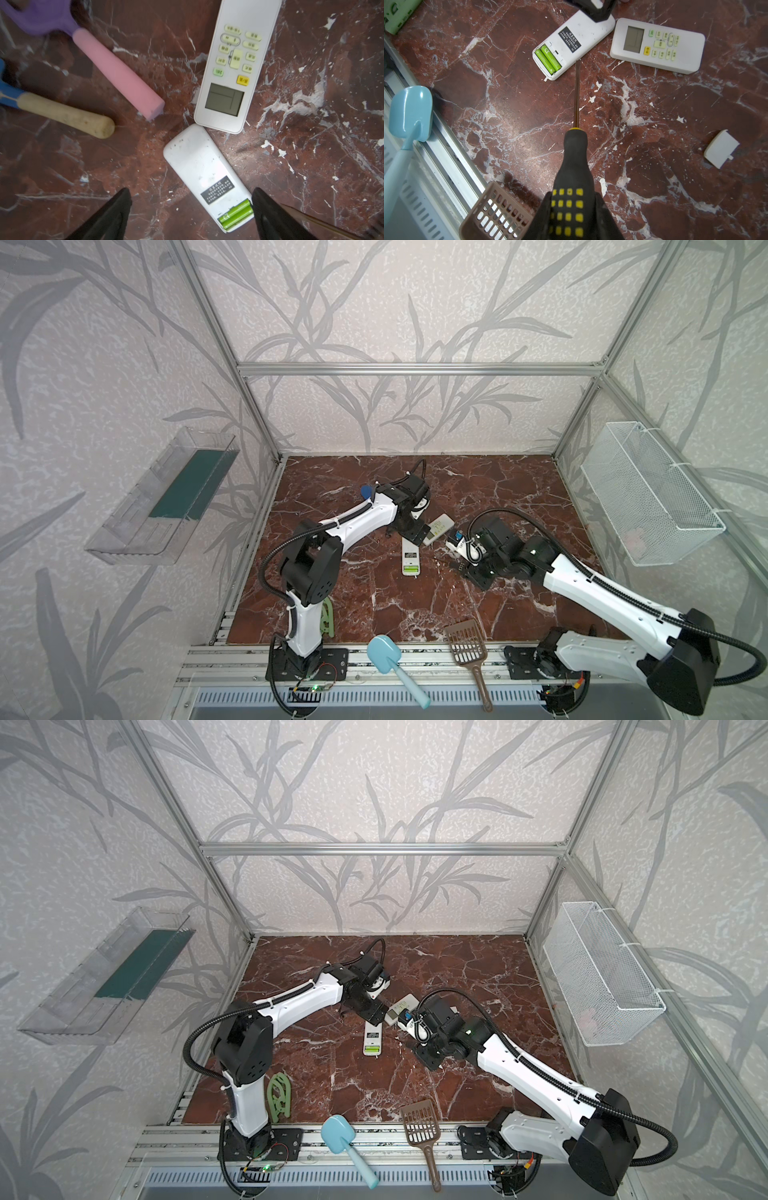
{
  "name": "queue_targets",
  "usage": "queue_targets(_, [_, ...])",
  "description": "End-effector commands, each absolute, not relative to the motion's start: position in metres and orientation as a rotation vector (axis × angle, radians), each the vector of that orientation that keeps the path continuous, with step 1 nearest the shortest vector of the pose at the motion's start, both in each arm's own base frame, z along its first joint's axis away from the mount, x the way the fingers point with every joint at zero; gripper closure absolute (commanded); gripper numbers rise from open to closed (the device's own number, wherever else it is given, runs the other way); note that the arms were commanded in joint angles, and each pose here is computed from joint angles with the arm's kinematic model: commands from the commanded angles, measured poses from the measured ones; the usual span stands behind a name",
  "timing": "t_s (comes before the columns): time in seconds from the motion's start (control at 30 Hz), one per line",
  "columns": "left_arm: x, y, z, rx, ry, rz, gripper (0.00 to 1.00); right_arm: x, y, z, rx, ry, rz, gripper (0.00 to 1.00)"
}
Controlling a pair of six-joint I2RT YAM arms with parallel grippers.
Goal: Unload the batteries from the remote control
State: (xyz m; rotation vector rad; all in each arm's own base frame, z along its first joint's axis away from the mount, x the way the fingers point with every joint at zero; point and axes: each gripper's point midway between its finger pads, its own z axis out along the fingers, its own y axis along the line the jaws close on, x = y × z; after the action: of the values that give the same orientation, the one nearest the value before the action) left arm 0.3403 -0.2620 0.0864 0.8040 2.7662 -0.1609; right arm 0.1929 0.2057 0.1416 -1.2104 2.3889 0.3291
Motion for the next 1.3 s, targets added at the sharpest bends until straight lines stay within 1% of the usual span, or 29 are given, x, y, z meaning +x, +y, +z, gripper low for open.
queue_targets(0.0, [0.325,-0.254,0.083,0.659,2.876,-0.137,0.1,0.194,0.202,0.158,-1.32,2.27,0.222,1.0])
queue_targets(0.23, [0.319,-0.251,0.066,0.635,2.931,-0.08,0.1,0.192,0.205,0.16,-1.391,2.208,0.195,1.0])
queue_targets(0.57, [0.317,-0.269,0.061,0.647,2.919,-0.164,0.12,0.189,0.214,0.153,-1.524,2.155,0.148,1.0])
queue_targets(0.7, [0.314,-0.272,0.053,0.663,2.936,-0.169,0.14,0.189,0.217,0.152,-1.558,2.14,0.137,1.0])
queue_targets(0.93, [0.307,-0.266,0.04,0.64,2.999,-0.098,0.19,0.191,0.22,0.152,-1.607,2.114,0.111,1.0])
queue_targets(1.2, [0.306,-0.264,0.032,0.618,3.012,-0.074,0.2,0.194,0.223,0.147,-1.657,2.096,0.072,1.0])
queue_targets(1.27, [0.306,-0.265,0.028,0.623,3.017,-0.074,0.21,0.196,0.222,0.146,-1.669,2.093,0.056,1.0])
